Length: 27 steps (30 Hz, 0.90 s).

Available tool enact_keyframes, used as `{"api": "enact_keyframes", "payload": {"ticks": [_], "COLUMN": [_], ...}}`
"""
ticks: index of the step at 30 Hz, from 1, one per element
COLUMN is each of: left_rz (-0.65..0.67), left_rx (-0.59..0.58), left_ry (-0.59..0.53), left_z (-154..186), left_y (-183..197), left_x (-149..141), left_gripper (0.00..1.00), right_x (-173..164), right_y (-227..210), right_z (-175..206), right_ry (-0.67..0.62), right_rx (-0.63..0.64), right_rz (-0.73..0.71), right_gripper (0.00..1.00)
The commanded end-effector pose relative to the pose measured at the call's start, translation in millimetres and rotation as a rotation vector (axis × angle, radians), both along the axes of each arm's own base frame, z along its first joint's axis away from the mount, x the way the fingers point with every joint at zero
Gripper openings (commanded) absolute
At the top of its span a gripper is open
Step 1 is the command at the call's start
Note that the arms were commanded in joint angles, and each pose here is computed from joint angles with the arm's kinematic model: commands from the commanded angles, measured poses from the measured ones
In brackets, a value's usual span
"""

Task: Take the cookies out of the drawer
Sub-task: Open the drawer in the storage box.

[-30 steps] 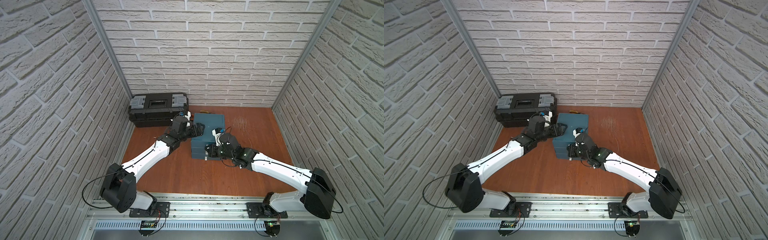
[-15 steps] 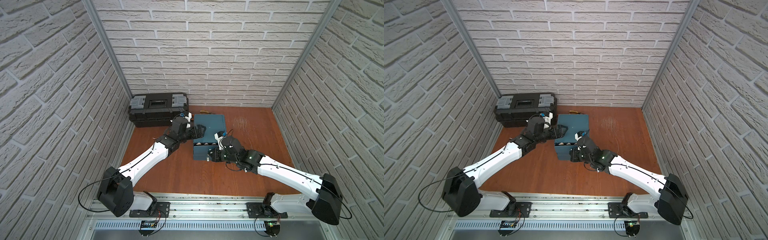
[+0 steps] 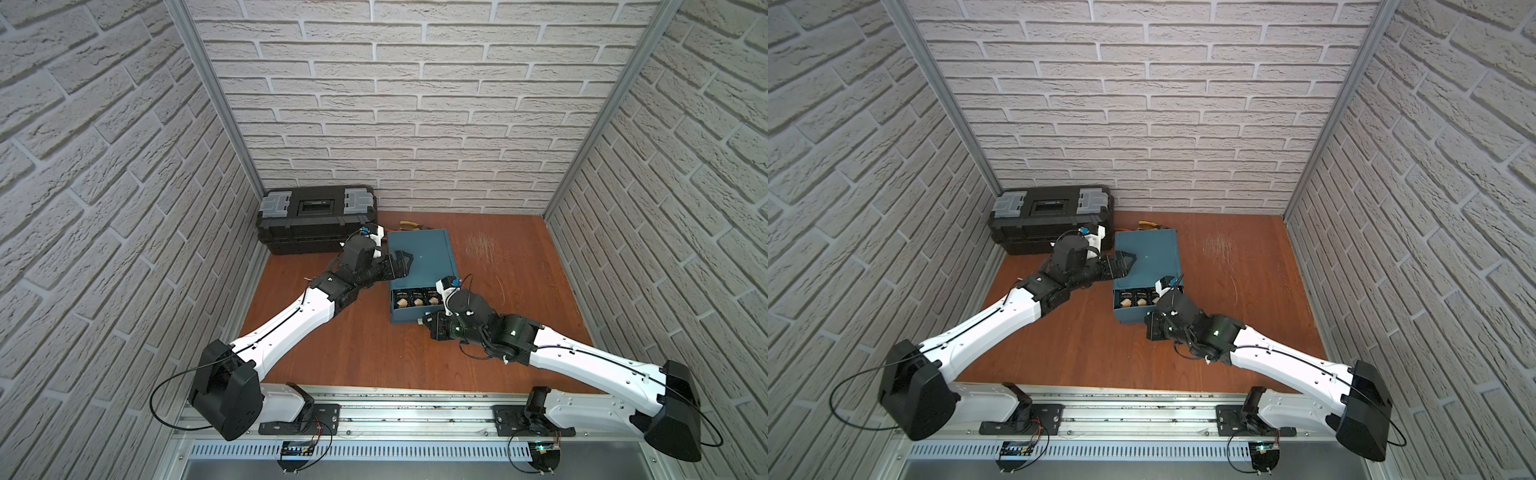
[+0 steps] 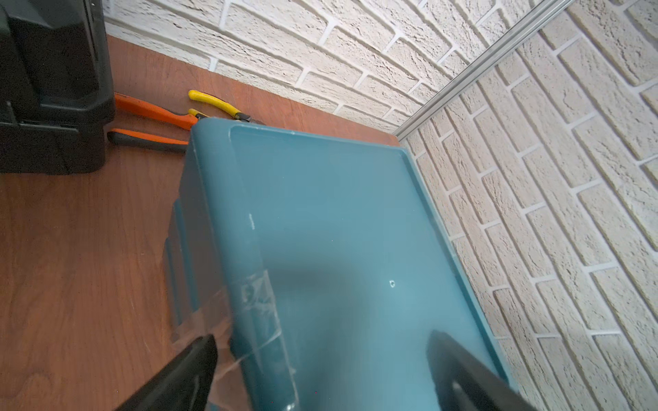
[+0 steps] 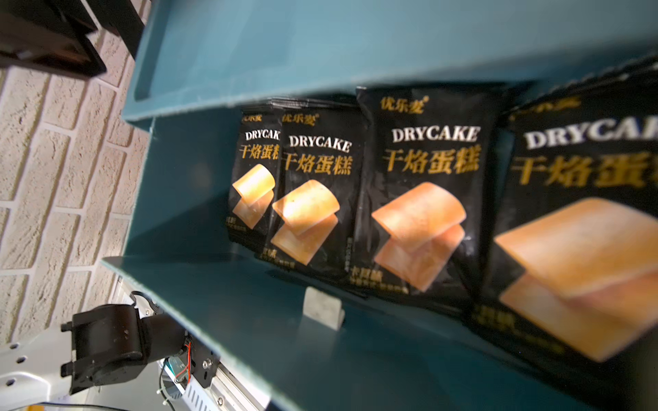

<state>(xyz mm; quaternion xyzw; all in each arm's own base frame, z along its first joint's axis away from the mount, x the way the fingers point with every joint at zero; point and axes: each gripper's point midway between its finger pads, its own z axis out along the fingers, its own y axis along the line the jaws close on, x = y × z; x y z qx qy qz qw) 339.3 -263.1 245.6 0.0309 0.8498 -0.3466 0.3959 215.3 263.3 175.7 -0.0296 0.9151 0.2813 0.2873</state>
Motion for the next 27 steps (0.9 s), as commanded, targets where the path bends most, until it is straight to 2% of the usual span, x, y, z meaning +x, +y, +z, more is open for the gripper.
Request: {"api": "enact_keyframes", "payload": {"ticks": [1, 4, 9, 14, 20, 27], "left_rz": [0.002, 0.004, 0.014, 0.032, 0.066, 0.080], "left_rx": [0.003, 0.007, 0.014, 0.042, 0.077, 0.083], "left_ry": [-0.022, -0.020, -0.030, -0.051, -0.098, -0.107], "left_z": [2.6, 1.6, 4.3, 9.9, 27.2, 31.4], "left_y": [1.9, 2.2, 5.5, 13.2, 29.1, 38.7], "left_x": [-3.0, -3.2, -4.0, -5.3, -7.8, -5.3], "left_gripper": [0.98, 0.98, 0.98, 0.98, 0.99, 0.98], "right_x": [-10.9, -15.2, -20.4, -26.7, -37.4, -31.4], "right_y": [-13.0, -15.7, -22.5, -42.5, -98.7, -134.0], "right_z": [-10.6, -10.3, -5.7, 2.3, 29.9, 90.2], "right_ry": [0.020, 0.022, 0.023, 0.030, -0.001, -0.181], "right_rx": [-0.051, -0.066, -0.097, -0.159, -0.282, -0.298], "right_rz": [-0.021, -0.018, -0.016, -0.038, -0.136, -0.190], "right_gripper": [0.10, 0.14, 0.41, 0.56, 0.58, 0.58]}}
